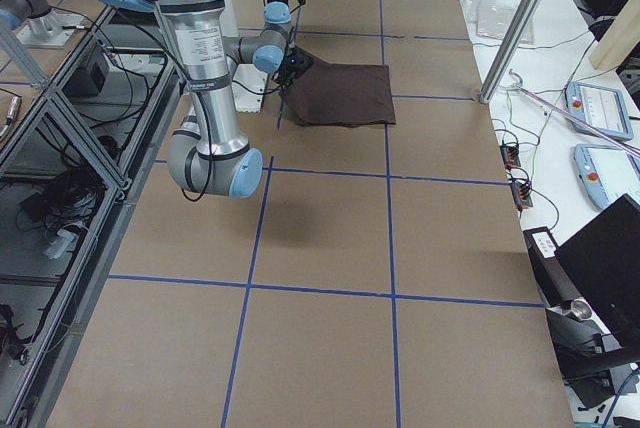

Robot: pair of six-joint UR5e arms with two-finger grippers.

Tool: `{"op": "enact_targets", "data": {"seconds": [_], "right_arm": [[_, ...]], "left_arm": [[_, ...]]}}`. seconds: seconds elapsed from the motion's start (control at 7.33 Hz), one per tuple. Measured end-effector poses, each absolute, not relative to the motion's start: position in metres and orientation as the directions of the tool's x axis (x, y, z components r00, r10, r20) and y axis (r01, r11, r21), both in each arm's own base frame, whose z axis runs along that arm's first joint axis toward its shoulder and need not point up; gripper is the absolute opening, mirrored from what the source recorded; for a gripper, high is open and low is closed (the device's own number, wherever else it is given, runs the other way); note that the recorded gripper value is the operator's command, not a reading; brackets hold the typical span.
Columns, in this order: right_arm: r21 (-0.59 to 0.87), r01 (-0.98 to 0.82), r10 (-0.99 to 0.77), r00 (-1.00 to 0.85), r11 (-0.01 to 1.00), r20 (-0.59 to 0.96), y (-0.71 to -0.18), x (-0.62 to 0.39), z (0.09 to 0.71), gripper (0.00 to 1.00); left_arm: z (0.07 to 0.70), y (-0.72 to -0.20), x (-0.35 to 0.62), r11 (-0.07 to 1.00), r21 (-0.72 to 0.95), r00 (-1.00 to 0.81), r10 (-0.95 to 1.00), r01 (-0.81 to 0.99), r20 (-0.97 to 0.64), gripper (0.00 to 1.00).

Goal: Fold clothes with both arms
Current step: 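Lift the near edge with both grippers and fold it toward the far edge, then lower the folded edge, open both grippers and raise both arms away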

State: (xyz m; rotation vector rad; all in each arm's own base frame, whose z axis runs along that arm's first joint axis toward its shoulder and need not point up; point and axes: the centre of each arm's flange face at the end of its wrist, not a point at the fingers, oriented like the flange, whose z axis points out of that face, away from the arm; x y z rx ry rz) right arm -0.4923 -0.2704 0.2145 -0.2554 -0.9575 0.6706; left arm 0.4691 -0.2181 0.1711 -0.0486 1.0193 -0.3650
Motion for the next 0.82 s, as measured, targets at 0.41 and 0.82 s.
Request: {"op": "enact_targets", "data": {"seconds": [0.41, 0.82], "right_arm": [[-0.449, -0.477, 0.636, 0.372, 0.756, 0.676, -0.352, -0.496, 0.205, 0.00], [-0.454, -0.523, 0.671, 0.367, 0.722, 0.645, -0.433, -0.502, 0.199, 0.00]], "left_arm": [[0.185, -0.318, 0.462, 0.876, -0.211, 0.426, -0.406, 0.434, -0.809, 0.00], [0.202, -0.380, 0.452, 0.834, -0.227, 0.379, -0.449, 0.503, -0.810, 0.00]]}}
